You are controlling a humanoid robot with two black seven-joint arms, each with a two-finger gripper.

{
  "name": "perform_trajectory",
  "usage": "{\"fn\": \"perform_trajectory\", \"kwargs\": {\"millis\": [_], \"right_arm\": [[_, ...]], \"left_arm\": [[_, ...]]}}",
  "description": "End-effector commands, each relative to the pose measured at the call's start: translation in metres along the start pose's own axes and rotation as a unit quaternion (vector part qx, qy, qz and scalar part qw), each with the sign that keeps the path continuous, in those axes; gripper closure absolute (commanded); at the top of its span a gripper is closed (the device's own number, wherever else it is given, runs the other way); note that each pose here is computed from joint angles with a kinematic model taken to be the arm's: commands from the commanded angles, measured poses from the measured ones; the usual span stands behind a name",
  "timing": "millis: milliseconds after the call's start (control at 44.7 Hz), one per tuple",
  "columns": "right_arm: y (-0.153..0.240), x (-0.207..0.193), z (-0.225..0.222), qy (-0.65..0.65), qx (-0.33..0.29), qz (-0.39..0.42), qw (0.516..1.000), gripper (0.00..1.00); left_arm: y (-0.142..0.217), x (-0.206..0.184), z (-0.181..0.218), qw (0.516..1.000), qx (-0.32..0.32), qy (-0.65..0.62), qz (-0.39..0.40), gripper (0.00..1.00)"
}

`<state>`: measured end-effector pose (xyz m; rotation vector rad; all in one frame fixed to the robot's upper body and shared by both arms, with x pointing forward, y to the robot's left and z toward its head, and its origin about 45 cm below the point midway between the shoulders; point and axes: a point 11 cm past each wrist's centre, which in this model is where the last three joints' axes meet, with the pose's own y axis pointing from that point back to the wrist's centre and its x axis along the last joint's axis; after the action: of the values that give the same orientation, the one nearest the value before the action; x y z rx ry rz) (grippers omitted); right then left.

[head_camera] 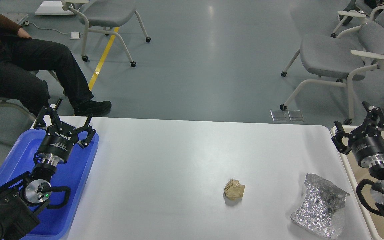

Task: Tidy desktop
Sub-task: 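Move the right gripper inward toward the crumpled silver foil bag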

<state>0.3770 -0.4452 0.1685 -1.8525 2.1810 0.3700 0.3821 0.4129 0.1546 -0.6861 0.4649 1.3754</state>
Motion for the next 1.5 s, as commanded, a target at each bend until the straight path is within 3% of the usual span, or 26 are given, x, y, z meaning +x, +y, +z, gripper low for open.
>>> {"fn": "perform_trajectory", "kwargs": {"millis": [0, 1476], "right_arm": [[0.000, 0.003, -0.002, 0.002, 0.001, 0.003, 1.000, 0.00], [0.011, 0.031, -0.006, 0.027, 0.018, 0.034, 0.999, 0.00]], "left_arm": [[0.000, 0.000, 0.000, 1.000, 0.000, 0.000, 0.000, 0.02], [0.000, 0.000, 0.000, 1.000, 0.000, 0.000, 0.000, 0.02]]}}
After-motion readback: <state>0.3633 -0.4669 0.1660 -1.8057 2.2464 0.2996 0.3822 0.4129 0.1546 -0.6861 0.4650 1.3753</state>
